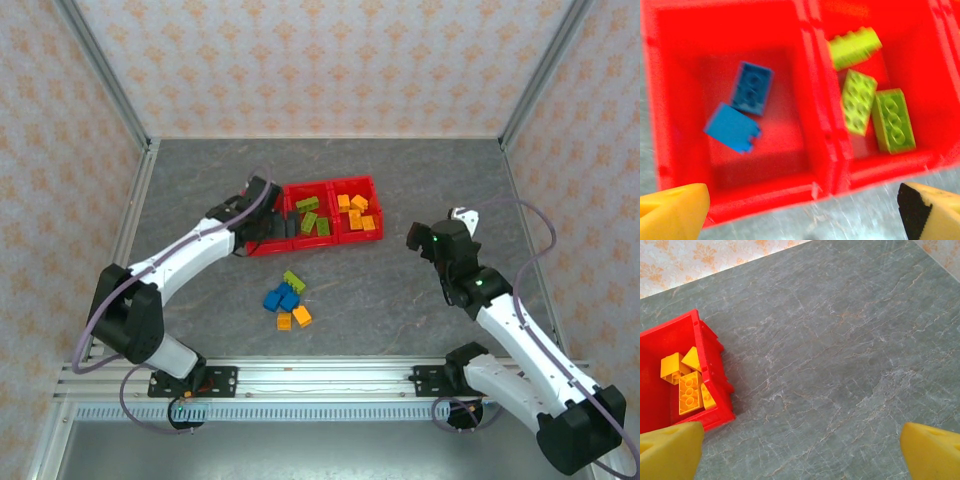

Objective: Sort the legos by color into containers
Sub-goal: Place the lego in the container, then pick up the lego from the center of the table.

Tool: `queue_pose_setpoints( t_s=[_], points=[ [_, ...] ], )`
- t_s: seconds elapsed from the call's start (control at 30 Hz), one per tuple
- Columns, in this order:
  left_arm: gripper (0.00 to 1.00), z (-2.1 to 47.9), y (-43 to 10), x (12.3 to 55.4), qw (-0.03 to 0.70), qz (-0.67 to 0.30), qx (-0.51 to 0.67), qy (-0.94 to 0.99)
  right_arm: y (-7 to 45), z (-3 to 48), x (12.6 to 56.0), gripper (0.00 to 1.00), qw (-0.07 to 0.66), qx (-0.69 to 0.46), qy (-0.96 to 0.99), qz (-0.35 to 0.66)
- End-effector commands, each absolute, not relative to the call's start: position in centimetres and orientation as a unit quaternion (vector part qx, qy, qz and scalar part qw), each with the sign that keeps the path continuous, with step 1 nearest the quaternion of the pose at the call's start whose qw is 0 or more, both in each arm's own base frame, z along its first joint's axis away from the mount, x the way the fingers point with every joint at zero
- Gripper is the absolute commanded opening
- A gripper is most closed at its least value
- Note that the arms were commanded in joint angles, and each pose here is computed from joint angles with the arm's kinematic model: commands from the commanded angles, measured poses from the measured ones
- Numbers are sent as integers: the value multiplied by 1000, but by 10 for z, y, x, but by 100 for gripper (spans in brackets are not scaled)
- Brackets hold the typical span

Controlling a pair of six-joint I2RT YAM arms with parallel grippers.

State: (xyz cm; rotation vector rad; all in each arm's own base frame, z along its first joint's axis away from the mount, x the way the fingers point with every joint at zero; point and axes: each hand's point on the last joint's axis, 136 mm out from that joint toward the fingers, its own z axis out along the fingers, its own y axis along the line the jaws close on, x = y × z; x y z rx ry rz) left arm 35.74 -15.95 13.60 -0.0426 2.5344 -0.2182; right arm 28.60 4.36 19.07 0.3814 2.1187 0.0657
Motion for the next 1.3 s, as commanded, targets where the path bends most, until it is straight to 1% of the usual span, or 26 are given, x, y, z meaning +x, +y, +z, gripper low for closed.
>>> queue_pose_setpoints(
  t_s=[0.0,0.1,0.2,0.8,0.93,1.13,1.2,1.27],
  points=[
    [99,125,-189,329,268,-105,58,956,44,187,288,100,472,159,867,28],
    [99,106,-206,305,241,-78,112,961,47,185,290,100,467,160,869,34],
    [99,92,-211,292,221,-53,141,964,49,182,291,100,461,161,872,37],
    [99,38,-205,278,128,19,189,973,44,183,286,100,461,162,872,27],
    [99,32,-203,277,123,33,192,973,45,183,288,100,462,162,872,28],
    [92,25,-206,277,116,31,196,973,46,184,290,100,461,157,873,25],
    [87,20,-204,275,106,35,199,974,45,183,290,100,461,157,873,22],
    [85,14,-201,272,94,46,202,974,44,183,289,100,462,158,873,19]
  ],
)
